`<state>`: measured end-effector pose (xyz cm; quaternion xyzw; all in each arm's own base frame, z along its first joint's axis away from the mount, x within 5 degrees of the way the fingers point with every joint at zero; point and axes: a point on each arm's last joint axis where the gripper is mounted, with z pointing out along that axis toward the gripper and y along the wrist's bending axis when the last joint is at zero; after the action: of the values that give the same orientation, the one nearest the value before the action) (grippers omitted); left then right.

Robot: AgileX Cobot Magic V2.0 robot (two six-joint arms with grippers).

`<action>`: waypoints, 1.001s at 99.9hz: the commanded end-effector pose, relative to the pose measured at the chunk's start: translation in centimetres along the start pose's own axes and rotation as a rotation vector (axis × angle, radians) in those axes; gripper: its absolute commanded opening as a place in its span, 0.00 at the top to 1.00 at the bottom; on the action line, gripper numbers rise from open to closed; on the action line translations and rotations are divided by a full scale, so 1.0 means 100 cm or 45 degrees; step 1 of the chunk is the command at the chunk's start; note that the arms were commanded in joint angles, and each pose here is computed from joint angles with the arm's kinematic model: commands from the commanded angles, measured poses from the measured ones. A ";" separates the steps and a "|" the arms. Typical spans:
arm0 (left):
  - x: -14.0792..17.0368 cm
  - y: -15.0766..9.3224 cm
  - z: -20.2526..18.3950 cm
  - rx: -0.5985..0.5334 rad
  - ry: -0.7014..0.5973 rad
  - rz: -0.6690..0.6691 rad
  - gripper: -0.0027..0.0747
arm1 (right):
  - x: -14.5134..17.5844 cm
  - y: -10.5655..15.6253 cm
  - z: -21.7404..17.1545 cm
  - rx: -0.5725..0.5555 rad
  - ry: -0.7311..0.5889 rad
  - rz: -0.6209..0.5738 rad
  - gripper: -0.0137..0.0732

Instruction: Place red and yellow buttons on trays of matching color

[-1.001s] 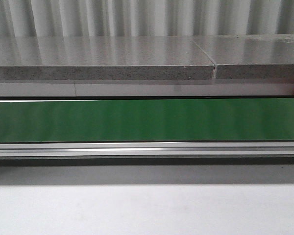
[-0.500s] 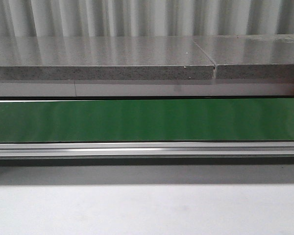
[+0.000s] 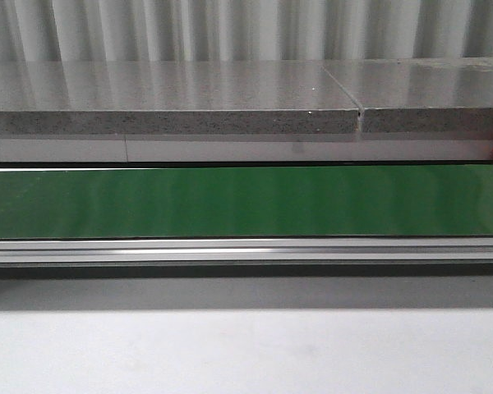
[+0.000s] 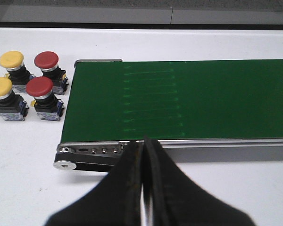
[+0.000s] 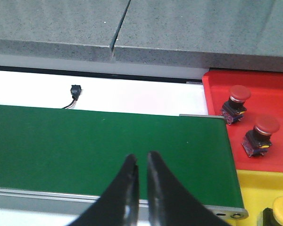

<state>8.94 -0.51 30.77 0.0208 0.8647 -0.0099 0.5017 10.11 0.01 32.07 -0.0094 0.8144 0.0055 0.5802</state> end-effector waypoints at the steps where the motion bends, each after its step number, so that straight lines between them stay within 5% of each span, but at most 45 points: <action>1: -0.014 -0.002 -0.005 0.026 -0.115 0.003 0.99 | -0.013 -0.001 -0.004 0.021 -0.103 -0.020 0.92; 83: -0.014 -0.001 -0.005 0.021 -0.114 0.009 0.98 | -0.012 -0.001 -0.004 0.018 -0.101 -0.017 0.92; 93: -0.013 -0.001 -0.005 0.020 -0.109 0.009 0.85 | -0.012 -0.001 -0.004 0.018 -0.101 -0.017 0.92; 100: -0.013 -0.001 -0.005 0.020 -0.109 0.009 0.65 | -0.012 -0.001 -0.004 0.018 -0.100 -0.017 0.92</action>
<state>8.95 -0.49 30.77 0.0214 0.8646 -0.0082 0.5019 10.03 0.04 32.01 -0.0131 0.8165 0.0045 0.5772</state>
